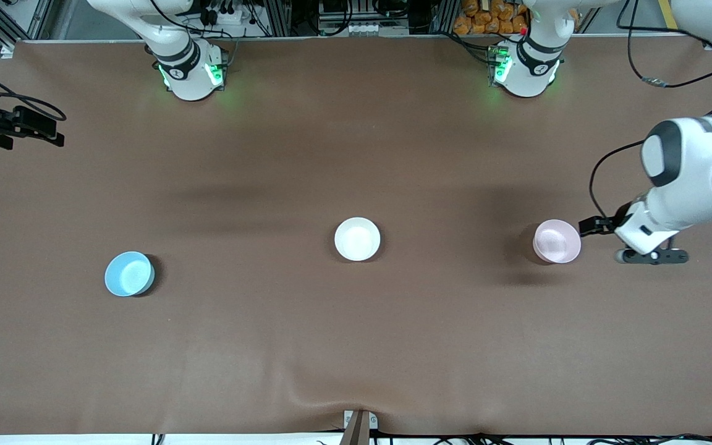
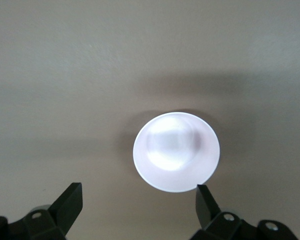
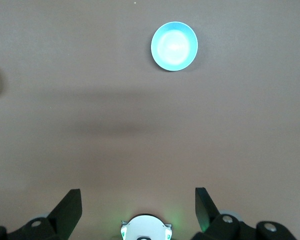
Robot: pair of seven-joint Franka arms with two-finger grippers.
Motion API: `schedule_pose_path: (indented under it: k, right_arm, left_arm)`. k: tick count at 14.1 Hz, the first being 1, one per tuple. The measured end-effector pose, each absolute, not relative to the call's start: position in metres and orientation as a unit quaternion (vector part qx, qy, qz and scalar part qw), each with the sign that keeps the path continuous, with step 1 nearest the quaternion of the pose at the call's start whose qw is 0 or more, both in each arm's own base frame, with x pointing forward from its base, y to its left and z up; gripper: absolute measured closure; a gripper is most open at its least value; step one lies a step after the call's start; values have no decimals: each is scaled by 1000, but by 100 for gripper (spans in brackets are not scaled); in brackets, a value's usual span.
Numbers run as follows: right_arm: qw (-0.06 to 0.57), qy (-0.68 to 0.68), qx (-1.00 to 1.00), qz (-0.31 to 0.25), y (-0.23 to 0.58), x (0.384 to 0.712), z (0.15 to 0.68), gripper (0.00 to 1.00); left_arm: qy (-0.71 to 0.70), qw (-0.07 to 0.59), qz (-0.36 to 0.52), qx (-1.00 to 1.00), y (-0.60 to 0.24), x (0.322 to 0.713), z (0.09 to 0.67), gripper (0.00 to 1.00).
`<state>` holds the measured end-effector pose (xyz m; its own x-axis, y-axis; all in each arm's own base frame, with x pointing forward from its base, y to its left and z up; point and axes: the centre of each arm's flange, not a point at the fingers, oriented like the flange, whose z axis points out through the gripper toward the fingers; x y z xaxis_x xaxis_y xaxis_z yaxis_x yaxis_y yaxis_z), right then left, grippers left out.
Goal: Stack pink and blue bowls on white bowl
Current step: 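Reach the left gripper to the pink bowl while the right gripper reaches the blue bowl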
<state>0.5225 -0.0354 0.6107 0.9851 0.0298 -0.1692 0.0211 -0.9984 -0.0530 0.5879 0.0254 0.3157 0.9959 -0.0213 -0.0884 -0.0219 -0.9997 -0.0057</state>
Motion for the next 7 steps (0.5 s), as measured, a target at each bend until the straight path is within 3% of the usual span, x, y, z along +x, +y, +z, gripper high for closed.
schedule_pose_path:
  k: [6,7]
  right_arm:
    - [26,5,-994,105,-55,560,550,0]
    - [25,10,-994,102,-60,570,536,0]
  left_arm:
    - [37,1,19,-999,35,581,232,5]
    - [49,0,18,-999,40,580,222,11]
